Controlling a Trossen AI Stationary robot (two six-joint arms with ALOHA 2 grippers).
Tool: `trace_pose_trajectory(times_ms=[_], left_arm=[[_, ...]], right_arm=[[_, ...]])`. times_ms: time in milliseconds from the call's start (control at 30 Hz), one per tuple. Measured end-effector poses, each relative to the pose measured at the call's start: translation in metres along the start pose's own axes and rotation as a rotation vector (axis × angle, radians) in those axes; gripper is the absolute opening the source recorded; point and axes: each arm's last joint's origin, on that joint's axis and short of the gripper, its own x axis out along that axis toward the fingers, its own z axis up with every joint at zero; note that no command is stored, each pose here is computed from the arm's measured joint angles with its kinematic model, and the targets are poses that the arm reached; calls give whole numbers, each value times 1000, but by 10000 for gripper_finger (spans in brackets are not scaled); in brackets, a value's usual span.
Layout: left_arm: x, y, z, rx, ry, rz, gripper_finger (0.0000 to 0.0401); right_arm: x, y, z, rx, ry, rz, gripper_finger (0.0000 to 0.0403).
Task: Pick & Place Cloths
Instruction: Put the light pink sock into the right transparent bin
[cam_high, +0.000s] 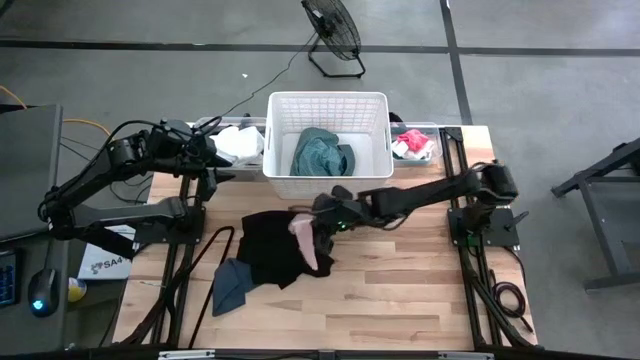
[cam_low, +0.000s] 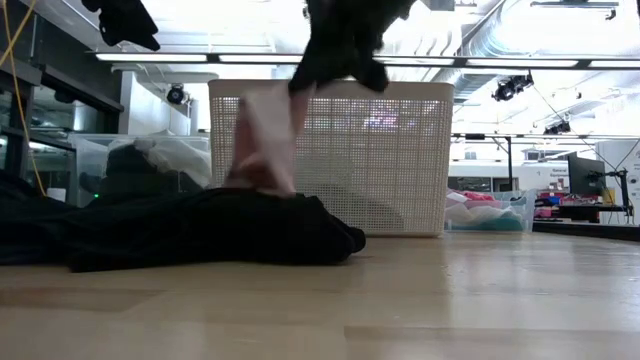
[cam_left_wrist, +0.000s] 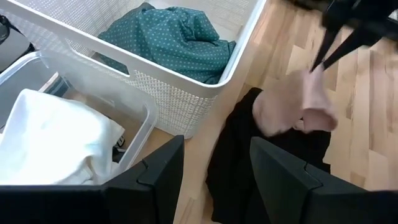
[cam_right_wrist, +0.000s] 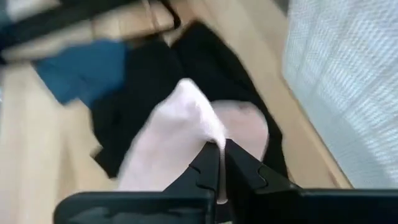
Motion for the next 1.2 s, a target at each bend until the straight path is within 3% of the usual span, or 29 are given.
trace_pose_trajectory(times_ms=[167, 367, 700, 900, 1200], left_arm=[[0, 0, 0, 1, -1, -3, 181], [0, 0, 0, 16, -1, -5, 181], [0, 0, 1, 14, -7, -5, 181], [0, -1, 1, 14, -8, -20, 181], [0, -1, 1, 9, -9, -35, 181]], right_arm=[[-48, -3, 19, 70, -106, -4, 5], [-108, -13, 36, 105, -296, -91, 5], [-189, -43, 47, 197, -562, -348, 4], [-216, -67, 45, 231, -583, -464, 4], [-231, -110, 33, 335, -493, -657, 4]])
